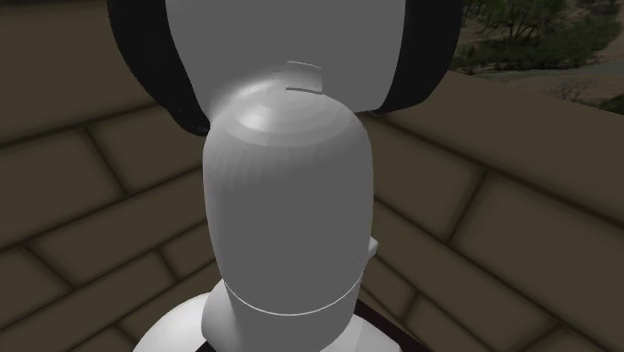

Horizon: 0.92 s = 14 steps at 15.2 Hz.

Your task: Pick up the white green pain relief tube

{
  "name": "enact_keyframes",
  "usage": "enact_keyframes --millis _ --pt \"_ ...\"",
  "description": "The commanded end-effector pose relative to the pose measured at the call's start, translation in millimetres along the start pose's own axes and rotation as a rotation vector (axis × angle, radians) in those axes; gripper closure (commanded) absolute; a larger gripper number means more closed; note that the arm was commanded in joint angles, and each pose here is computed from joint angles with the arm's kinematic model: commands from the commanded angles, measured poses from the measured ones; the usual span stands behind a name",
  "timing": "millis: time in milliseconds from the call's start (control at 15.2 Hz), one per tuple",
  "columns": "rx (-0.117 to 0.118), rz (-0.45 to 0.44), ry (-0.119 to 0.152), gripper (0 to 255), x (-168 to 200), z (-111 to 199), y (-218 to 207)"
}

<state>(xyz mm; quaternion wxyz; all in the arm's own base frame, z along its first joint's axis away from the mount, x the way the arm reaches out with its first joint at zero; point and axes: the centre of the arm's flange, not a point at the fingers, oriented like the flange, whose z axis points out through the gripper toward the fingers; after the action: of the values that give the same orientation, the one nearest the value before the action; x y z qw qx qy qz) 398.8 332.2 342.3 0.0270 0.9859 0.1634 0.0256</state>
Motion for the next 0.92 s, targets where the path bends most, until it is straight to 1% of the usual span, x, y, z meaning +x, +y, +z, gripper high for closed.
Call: enact_keyframes --millis 0,330,462,528,858 --pt "0.0 -0.001 0.001 0 1 10 -4" --pt "0.0 -0.001 0.001 0 0 40 -6" --pt "0.001 -0.001 0.001 0 0 40 -6" --pt "0.0 -0.001 0.001 255 -1 39 -6" --pt "0.0 -0.001 0.001 255 -1 39 -6"
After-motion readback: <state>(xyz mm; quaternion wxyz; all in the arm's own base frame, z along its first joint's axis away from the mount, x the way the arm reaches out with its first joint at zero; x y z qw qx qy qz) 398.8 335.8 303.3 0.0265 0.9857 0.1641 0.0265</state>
